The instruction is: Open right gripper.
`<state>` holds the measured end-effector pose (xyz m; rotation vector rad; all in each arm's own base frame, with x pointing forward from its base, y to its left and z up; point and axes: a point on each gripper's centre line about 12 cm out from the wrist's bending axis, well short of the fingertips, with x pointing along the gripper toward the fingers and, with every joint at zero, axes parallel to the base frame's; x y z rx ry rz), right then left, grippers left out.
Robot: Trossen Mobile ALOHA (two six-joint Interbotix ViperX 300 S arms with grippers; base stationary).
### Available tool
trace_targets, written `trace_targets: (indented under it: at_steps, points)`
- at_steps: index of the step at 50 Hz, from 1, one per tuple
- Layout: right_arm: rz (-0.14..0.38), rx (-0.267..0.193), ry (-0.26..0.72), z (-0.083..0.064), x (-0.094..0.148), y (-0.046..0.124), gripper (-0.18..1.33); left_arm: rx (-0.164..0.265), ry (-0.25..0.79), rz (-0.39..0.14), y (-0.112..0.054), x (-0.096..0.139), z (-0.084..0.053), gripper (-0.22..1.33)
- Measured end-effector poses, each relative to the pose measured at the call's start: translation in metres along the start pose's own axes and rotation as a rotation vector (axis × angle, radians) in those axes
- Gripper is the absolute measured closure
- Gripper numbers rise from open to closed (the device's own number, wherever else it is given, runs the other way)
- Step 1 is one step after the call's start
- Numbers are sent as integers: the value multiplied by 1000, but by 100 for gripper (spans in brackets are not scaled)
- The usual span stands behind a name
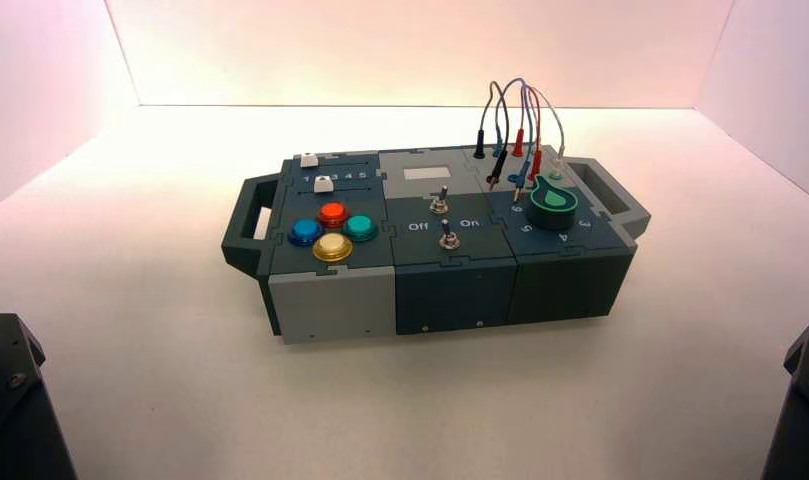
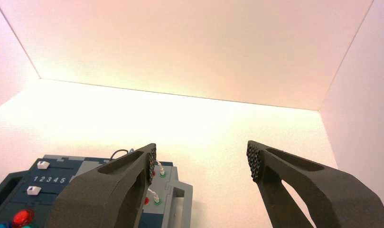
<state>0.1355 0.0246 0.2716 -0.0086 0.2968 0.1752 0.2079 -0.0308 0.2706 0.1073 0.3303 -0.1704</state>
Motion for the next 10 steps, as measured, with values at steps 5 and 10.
trace_targets:
  at_steps: [5,10]
  points:
    - [2,-1,0,0,0,0,-18,0,0,0,0,0,0,128]
    - [1,0,2,-1,0,0,-18,0,0,0,0,0,0,128]
